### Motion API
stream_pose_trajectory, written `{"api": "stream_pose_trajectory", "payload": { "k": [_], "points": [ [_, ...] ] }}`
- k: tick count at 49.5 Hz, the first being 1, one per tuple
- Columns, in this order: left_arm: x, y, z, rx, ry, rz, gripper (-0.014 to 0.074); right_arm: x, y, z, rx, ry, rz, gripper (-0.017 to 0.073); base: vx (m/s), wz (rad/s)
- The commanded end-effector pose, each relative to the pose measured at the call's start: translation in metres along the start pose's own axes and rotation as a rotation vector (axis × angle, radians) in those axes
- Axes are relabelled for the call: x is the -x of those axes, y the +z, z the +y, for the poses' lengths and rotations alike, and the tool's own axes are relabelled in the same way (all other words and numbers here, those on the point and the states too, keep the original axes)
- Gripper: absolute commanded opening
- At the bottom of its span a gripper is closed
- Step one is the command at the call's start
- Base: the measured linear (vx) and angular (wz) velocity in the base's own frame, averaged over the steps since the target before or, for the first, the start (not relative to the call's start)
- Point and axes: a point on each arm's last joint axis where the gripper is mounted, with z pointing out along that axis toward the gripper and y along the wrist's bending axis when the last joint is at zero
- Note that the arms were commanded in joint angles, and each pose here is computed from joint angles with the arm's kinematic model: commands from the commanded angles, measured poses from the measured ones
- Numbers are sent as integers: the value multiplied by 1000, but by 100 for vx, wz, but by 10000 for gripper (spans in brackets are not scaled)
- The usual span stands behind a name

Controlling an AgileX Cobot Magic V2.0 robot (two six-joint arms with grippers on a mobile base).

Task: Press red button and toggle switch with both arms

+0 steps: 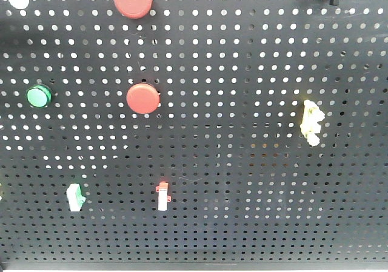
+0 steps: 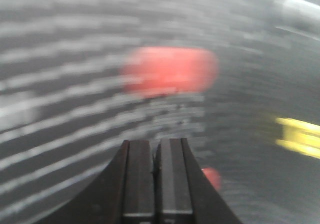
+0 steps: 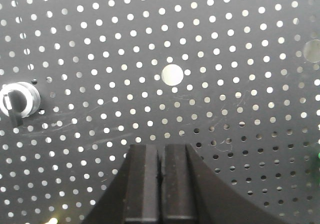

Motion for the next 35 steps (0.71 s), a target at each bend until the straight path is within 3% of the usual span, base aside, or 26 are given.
{"api": "stream_pose_trajectory", "payload": {
  "k": [1, 4, 14, 17, 23, 35],
  "points": [
    [28, 15, -9, -31, 19, -131, 2, 16, -1, 1, 3, -25, -101, -3, 0, 0],
    [38, 35, -8, -27, 16, -147, 2, 15, -1, 1, 1, -30, -86, -3, 0, 0],
    [49, 42, -1, 0, 32, -174, 2, 11, -1, 1, -2, -35, -50, -3, 0, 0],
    [47, 45, 4, 16, 28, -159, 2, 11, -1, 1, -3, -36, -44, -3, 0, 0],
    [41, 50, 20, 68, -37, -142, 2, 10, -1, 1, -3, -36, -42, -3, 0, 0],
    [29, 71, 24, 78, -32, -94, 2, 11, -1, 1, -2, -36, -44, -3, 0, 0]
  ]
}}
